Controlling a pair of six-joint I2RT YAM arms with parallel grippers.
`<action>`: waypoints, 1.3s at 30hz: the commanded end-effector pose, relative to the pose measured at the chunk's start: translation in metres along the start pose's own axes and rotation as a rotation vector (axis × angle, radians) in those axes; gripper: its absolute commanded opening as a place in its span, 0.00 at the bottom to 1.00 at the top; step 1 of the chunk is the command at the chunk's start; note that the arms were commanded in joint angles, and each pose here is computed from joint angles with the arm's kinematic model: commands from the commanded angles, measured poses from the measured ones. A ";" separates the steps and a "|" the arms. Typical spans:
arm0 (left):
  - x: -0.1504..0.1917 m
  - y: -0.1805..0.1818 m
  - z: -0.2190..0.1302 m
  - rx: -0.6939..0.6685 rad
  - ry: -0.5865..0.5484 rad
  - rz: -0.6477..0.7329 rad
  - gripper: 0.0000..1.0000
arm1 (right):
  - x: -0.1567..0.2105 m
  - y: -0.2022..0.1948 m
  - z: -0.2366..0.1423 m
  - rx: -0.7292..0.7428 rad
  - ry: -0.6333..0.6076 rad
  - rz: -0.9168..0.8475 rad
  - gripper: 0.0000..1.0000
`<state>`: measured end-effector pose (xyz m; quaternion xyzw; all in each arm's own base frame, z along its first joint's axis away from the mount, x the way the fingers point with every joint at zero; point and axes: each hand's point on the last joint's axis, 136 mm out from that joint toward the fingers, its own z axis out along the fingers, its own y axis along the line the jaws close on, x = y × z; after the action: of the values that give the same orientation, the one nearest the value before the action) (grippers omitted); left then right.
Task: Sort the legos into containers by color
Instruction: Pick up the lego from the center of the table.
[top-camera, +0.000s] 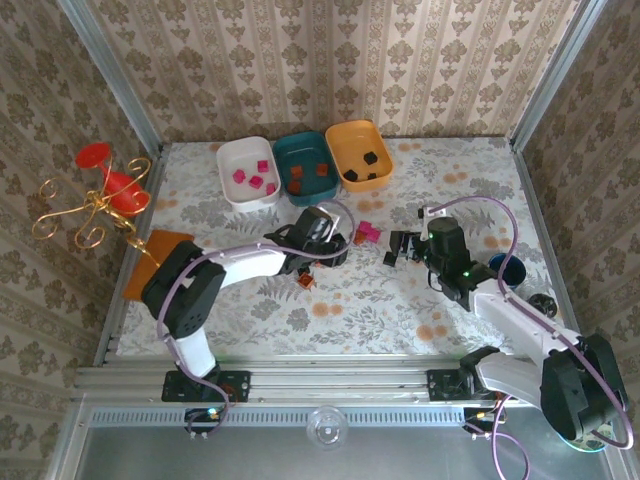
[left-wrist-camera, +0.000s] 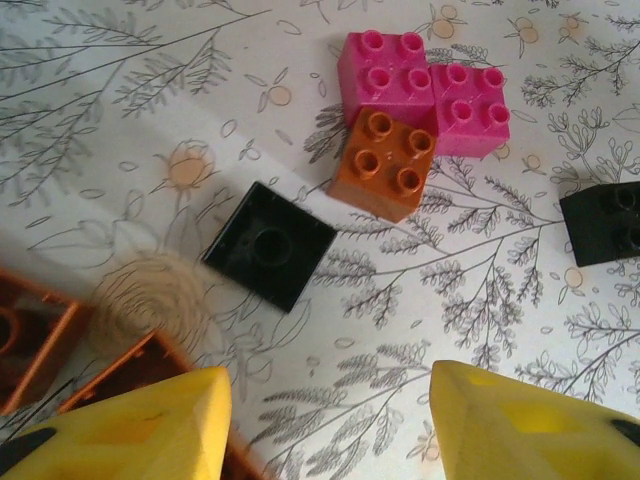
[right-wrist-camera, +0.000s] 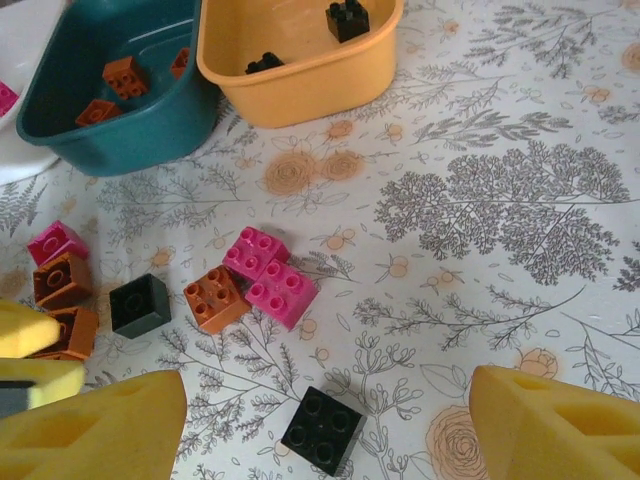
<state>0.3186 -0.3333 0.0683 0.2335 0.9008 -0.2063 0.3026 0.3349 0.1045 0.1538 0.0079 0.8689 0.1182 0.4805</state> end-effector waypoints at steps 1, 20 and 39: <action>-0.001 -0.007 0.009 0.003 0.029 0.015 0.53 | -0.014 -0.006 -0.009 0.030 -0.075 0.000 0.77; -0.005 0.011 0.038 -0.128 0.068 0.002 0.57 | -0.018 -0.006 -0.017 0.023 -0.101 0.012 0.78; -0.028 0.019 0.069 -0.146 0.055 0.003 0.56 | -0.015 -0.007 -0.015 0.026 -0.089 0.010 0.78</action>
<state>0.3742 -0.3655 0.0367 0.2181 0.9171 -0.1472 0.2994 0.3301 0.0989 0.1731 0.0156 0.8504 0.1207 0.5119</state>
